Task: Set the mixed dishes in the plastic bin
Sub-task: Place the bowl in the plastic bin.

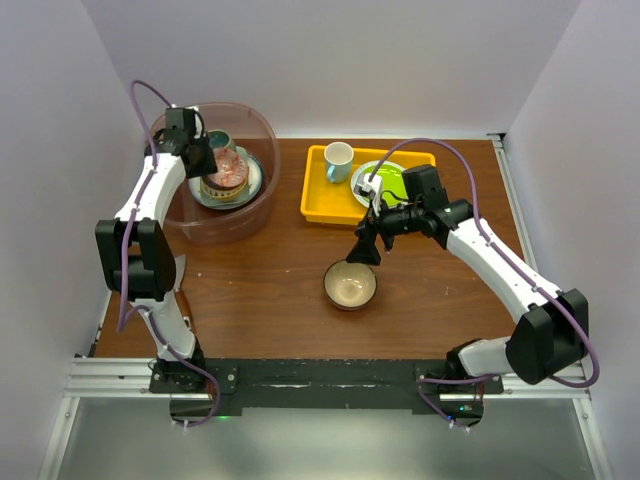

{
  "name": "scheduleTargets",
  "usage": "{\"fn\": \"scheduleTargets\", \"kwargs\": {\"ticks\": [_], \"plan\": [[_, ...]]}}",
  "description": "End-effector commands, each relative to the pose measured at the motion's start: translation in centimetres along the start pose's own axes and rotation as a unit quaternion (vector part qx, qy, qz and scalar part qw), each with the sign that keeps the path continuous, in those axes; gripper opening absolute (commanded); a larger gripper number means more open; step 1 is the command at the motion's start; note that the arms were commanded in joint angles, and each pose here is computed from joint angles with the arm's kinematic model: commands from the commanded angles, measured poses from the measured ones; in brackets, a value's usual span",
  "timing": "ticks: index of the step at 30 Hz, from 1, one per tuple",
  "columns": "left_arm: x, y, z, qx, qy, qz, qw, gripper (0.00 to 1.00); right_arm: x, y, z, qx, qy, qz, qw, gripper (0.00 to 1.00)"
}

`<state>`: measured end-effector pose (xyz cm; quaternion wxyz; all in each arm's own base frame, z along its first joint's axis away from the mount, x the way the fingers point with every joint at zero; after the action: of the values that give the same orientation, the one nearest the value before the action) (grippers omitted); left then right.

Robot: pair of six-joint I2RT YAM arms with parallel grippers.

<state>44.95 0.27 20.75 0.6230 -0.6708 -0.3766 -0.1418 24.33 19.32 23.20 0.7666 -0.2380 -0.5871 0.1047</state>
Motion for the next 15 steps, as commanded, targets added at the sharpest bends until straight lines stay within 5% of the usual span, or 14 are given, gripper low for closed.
{"fn": "scheduleTargets", "kwargs": {"ticks": [1, 15], "plan": [[3.0, -2.9, 0.2, 0.006, 0.003, -0.06, 0.998, 0.43, 1.2, -0.8, 0.6, 0.001, -0.025, -0.023, 0.999, 0.93], [4.6, -9.5, -0.1, -0.032, -0.015, -0.131, 0.991, 0.78, 1.4, -1.4, 0.6, -0.01, -0.041, -0.016, 0.999, 0.94]]}}
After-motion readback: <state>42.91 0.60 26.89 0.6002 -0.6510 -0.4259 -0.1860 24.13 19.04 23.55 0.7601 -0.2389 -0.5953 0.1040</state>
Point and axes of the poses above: each gripper's point midway between its finger pads, its own y axis out along the fingers, its own z axis along the line the jaws close on, x = y × z, the point moved 6 cm from there along -y, back along the fingers, and after that the axes turned 6 degrees about -y, right-handed, at the moved point
